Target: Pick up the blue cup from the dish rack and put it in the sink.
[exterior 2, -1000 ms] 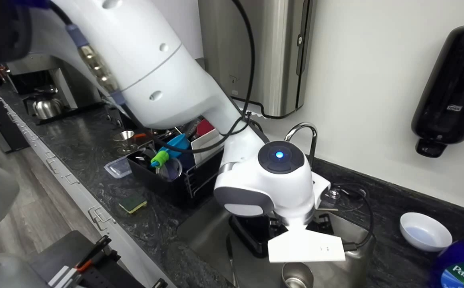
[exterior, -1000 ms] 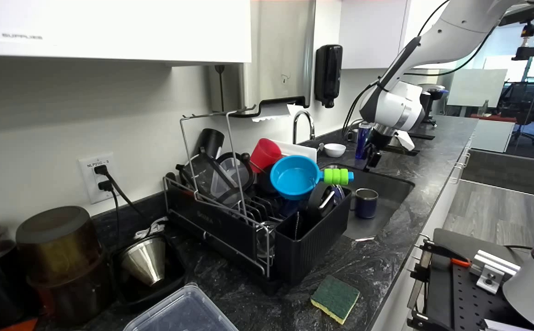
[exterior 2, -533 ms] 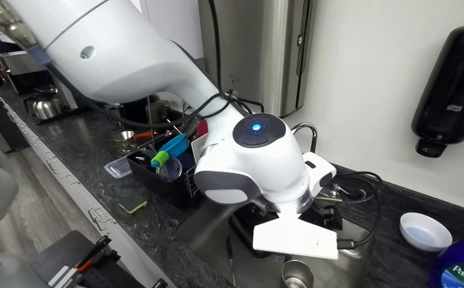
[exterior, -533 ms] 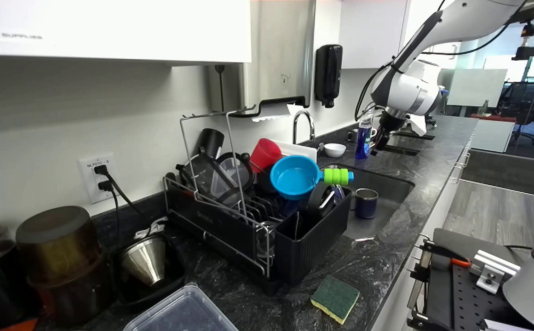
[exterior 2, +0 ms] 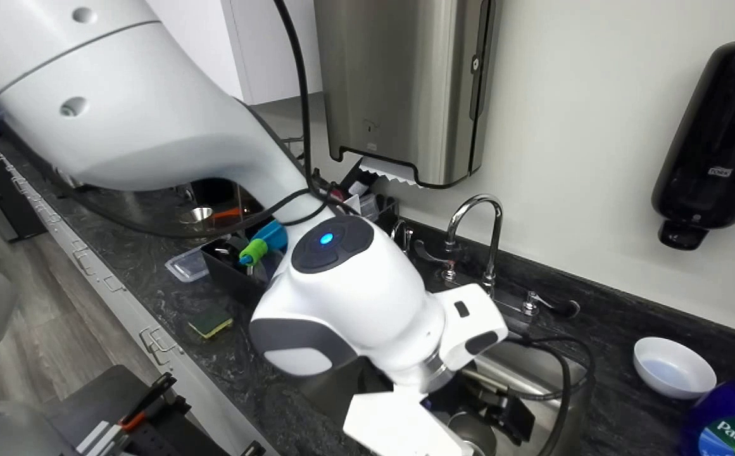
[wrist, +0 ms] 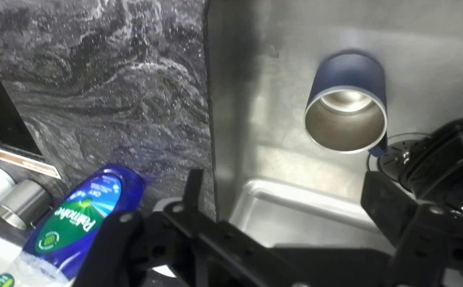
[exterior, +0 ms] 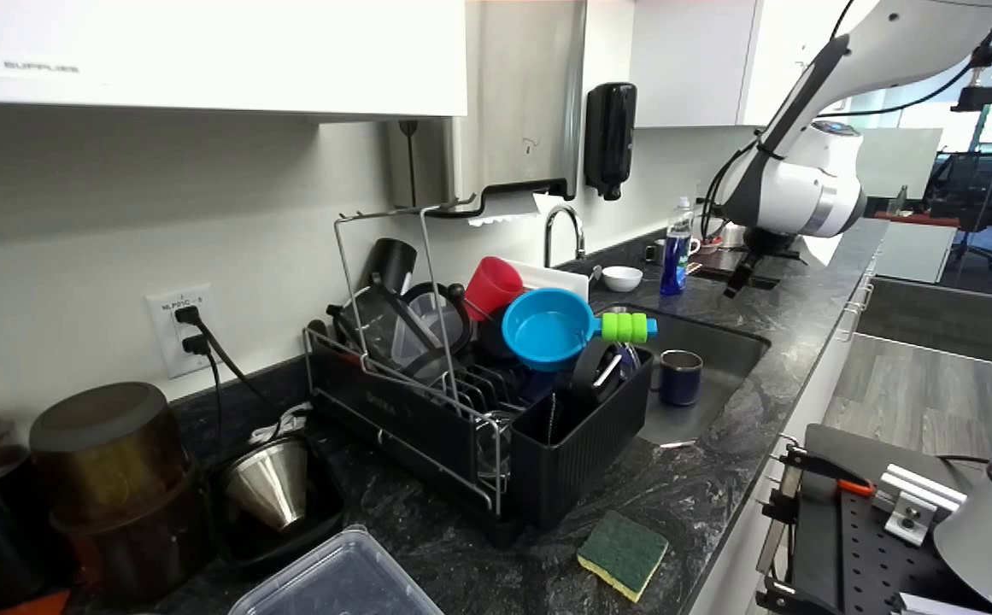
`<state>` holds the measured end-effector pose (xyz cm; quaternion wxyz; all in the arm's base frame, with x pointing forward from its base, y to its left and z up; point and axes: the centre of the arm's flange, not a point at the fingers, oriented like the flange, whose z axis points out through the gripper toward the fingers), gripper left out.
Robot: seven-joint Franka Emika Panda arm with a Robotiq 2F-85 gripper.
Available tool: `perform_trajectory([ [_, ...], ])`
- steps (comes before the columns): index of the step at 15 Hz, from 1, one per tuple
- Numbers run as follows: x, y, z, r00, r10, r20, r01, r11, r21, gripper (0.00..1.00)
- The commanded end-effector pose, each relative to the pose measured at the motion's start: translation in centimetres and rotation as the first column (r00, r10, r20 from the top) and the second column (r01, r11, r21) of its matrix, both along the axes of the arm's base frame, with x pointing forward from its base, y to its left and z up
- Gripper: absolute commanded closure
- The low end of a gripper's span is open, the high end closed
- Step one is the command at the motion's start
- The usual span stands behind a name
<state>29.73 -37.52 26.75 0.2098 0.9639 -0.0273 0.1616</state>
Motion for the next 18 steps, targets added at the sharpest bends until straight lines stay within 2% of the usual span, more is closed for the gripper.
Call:
perform_trajectory([
  [1, 0.1, 2.0, 2.2, 0.996, -0.074, -0.052, 0.074, 0.997, -0.004, 0.0],
  [4, -0.7, 2.5, 1.8, 0.992, -0.111, -0.065, 0.111, 0.994, 0.005, 0.0],
  [12, 3.5, 6.4, 1.4, 0.99, -0.136, -0.034, 0.136, 0.99, -0.023, 0.0],
  [18, 4.6, 7.8, 2.3, 0.991, -0.131, -0.04, 0.13, 0.991, -0.029, 0.0],
])
